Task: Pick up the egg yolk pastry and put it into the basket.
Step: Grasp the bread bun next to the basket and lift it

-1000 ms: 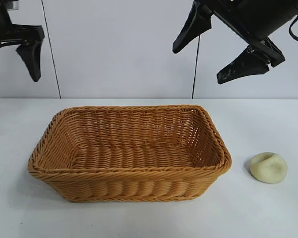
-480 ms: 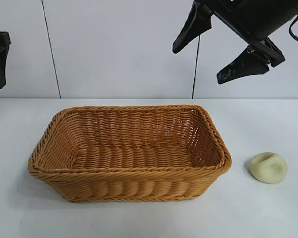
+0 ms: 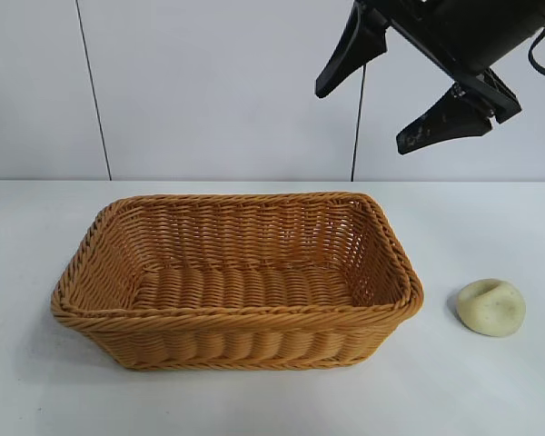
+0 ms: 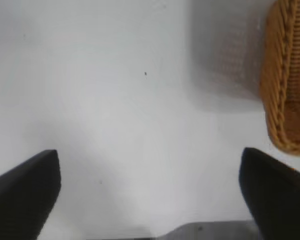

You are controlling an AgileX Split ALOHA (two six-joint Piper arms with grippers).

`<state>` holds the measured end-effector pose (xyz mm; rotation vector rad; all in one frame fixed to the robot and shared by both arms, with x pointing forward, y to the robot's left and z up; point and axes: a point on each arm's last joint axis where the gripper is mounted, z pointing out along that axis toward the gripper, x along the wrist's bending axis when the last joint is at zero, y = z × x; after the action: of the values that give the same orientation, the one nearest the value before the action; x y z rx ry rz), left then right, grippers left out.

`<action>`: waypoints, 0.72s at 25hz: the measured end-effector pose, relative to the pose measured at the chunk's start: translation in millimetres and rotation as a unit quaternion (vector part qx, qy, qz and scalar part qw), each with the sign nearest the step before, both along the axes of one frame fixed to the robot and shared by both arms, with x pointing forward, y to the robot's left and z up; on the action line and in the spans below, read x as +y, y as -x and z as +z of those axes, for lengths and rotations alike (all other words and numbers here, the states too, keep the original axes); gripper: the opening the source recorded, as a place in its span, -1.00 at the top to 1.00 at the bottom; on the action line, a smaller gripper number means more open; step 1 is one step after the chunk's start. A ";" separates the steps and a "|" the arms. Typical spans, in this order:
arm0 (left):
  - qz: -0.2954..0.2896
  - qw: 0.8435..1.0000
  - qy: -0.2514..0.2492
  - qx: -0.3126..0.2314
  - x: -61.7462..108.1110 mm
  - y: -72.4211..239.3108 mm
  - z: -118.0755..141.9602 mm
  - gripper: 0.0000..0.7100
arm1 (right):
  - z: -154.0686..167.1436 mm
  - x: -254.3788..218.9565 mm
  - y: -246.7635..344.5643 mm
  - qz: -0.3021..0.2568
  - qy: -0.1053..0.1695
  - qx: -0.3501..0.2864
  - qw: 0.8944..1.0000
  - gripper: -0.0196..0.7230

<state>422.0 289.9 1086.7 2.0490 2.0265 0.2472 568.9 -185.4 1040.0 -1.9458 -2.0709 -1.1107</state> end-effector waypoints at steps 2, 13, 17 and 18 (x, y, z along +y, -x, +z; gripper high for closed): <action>0.000 1.000 0.001 -0.012 0.9 26.0 -4.4 -0.96 | 0.0 0.0 0.0 0.000 0.000 0.000 1.000 -0.92; 0.003 0.985 0.010 -0.173 4.8 123.7 -45.6 -0.96 | 0.0 0.0 0.0 0.000 0.000 0.000 1.000 -0.92; 0.003 0.972 0.013 -0.236 5.5 141.5 -40.0 -0.96 | 0.0 0.0 0.0 0.000 0.000 0.000 1.000 -0.92; 0.003 0.968 0.013 -0.250 5.7 146.1 -39.0 -0.96 | 0.0 0.0 0.0 0.000 0.000 0.000 1.000 -0.92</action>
<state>275.9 295.6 1047.7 1.7369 1.7095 0.6599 568.9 -185.4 1040.0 -1.9464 -2.0699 -1.1106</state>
